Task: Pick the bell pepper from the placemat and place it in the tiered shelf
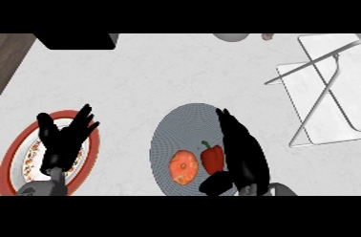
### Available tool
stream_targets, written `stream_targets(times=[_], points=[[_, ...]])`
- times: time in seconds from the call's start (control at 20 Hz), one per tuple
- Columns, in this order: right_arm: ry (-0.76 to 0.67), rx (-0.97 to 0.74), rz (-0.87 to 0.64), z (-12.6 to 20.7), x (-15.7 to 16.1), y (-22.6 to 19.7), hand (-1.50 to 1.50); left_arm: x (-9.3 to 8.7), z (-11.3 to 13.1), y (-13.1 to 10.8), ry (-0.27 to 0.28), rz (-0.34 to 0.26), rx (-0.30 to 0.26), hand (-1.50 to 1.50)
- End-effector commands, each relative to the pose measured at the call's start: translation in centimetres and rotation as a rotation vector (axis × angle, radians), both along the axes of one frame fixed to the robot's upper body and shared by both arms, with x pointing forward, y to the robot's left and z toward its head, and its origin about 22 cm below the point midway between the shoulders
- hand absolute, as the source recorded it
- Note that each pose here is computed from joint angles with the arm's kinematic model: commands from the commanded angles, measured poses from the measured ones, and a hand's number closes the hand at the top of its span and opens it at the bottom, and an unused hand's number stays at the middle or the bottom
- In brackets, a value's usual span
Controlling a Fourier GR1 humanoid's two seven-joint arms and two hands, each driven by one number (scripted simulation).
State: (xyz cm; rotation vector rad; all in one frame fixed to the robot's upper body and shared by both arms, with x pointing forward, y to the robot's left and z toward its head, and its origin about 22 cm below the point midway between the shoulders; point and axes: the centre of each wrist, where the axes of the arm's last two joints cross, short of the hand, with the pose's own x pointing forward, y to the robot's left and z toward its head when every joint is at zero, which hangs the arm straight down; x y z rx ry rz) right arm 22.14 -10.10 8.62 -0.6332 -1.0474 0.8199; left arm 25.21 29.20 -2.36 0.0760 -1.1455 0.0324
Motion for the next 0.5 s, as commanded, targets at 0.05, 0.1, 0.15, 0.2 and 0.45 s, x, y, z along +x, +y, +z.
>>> stream_targets(times=[0.05,0.1,0.15,0.2,0.45], points=[[0.073,-0.088,-0.118,-1.3,-1.0,1.0,-1.5,-0.4,-1.7,0.1,0.037,0.033,0.01,0.0],[0.057,-0.115,-0.125,-0.6,-1.0,0.8,-1.5,0.2,-0.1,0.8,0.034,0.027,-0.009,0.0],[0.044,-0.099,-0.122,-2.0,-0.4,1.6,-1.5,0.4,-0.1,-1.2,0.035,0.026,-0.001,0.0],[0.058,-0.105,-0.131,-2.2,-0.4,3.1,-1.5,0.3,0.2,-1.3,0.028,0.005,-0.001,0.0],[0.055,-0.105,-0.132,-1.6,-0.3,3.8,-1.5,-0.3,1.2,0.8,0.029,0.012,0.008,0.0]])
